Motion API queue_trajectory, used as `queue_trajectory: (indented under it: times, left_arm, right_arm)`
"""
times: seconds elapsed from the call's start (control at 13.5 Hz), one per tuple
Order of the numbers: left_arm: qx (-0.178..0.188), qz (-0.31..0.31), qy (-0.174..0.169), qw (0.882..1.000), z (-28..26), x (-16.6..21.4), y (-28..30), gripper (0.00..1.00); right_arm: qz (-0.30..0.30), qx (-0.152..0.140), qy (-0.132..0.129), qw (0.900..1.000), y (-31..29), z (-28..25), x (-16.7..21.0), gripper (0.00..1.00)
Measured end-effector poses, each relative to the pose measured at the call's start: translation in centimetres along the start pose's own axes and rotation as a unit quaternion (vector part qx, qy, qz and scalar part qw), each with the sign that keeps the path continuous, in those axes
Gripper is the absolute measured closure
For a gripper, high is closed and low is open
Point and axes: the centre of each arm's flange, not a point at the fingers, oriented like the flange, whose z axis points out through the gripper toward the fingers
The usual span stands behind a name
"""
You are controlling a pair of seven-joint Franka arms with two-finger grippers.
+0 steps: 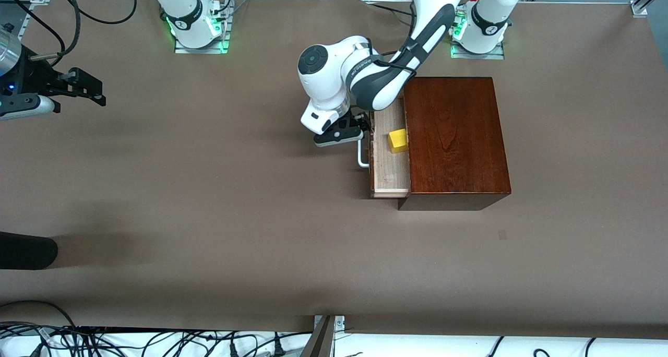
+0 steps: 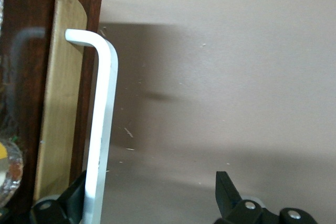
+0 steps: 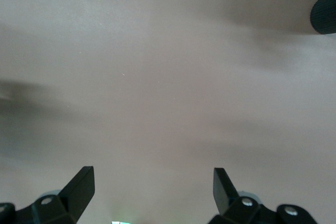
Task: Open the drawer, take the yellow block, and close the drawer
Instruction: 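Grip the white handle with the left gripper and pull the drawer open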
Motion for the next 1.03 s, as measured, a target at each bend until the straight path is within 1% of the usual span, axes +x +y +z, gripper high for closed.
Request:
queue_trajectory:
  times: [0.22,0.44,0.74,1.03]
  left_arm:
    - [0.004,0.0,0.003,1.0,0.0,-0.1,0.4,0.0]
    - [-0.014,0.001,0.011,1.0,-0.5,-0.6,1.9,0.0]
    - [-0.01,0.001,0.017,1.0,-0.3,-0.8,2.3,0.0]
    - [-0.02,-0.005,0.015,1.0,-0.7,-0.9,2.8,0.0]
  right_arm:
    - [0.0,0.0,0.0,1.0,0.0,0.0,0.0,0.0]
    - [0.0,0.0,0.0,1.0,0.0,0.0,0.0,0.0]
    - [0.0,0.0,0.0,1.0,0.0,0.0,0.0,0.0]
    - [0.0,0.0,-0.001,1.0,0.0,0.1,0.0,0.0]
